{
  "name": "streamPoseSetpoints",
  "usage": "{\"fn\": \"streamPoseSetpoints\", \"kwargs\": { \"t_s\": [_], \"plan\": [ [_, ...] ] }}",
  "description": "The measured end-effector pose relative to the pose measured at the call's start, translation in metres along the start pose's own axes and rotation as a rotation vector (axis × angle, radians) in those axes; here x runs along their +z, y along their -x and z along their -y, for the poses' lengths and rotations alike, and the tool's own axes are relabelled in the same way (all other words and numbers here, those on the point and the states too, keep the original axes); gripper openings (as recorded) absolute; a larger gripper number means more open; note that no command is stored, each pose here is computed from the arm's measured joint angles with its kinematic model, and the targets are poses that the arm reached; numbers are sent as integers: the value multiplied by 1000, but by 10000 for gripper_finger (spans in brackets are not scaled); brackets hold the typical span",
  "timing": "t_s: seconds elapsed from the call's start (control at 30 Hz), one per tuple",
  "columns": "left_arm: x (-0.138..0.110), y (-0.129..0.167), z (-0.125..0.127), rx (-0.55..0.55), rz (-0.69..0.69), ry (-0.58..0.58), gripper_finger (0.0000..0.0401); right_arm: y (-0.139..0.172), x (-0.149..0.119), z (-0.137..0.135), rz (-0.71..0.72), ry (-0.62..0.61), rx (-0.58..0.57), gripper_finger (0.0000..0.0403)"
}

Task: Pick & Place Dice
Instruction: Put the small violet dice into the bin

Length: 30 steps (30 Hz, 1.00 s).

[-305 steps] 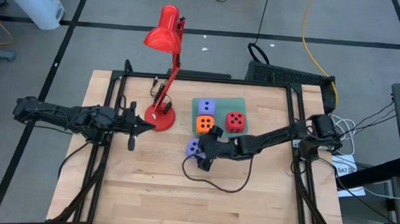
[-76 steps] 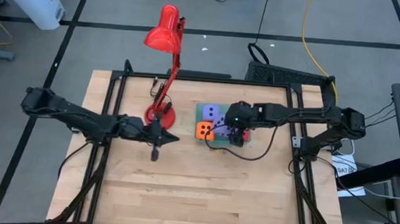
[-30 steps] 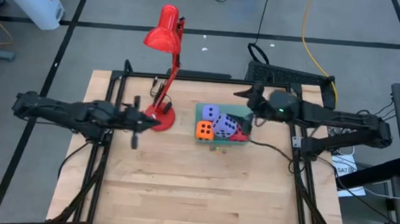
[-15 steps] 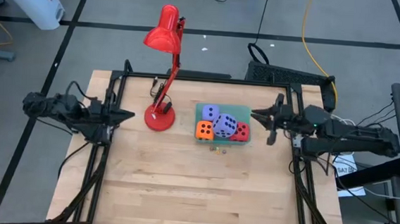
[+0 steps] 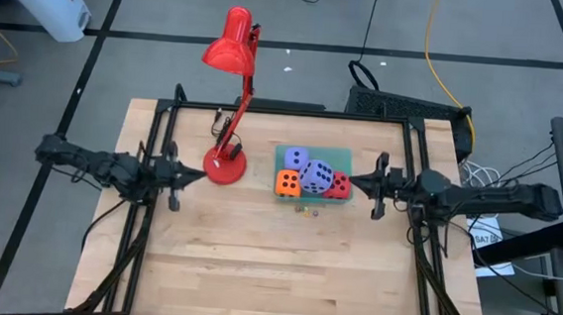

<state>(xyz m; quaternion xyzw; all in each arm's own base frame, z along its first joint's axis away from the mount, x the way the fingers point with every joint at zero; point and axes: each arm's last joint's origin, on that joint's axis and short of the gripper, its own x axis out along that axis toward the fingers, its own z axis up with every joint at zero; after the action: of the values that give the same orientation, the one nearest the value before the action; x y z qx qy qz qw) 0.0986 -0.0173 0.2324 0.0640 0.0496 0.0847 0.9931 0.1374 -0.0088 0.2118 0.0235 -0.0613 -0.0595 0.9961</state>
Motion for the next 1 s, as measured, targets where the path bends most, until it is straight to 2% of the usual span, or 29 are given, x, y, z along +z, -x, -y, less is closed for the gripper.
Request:
{"fn": "streamPoseSetpoints", "kwargs": {
  "t_s": [0.23,0.47,0.57,0.7,0.87,1.0],
  "plan": [
    [4,7,-5,35,52,17,0,6,-17,3,-21,7,-15,2],
    [-15,8,-11,145,-22,22,0,7,-25,4,-74,17,-25,1],
    [-24,5,-11,172,33,56,0,7,-29,4,-117,20,-25,1],
    [-46,-2,-6,120,23,27,0,7,-33,3,-142,30,-14,1],
    [-48,-3,-8,142,24,40,0,5,-37,-2,-163,79,18,1],
    [-48,-4,-8,109,28,26,4,0,-36,-11,-174,103,67,1]
  ]
}}
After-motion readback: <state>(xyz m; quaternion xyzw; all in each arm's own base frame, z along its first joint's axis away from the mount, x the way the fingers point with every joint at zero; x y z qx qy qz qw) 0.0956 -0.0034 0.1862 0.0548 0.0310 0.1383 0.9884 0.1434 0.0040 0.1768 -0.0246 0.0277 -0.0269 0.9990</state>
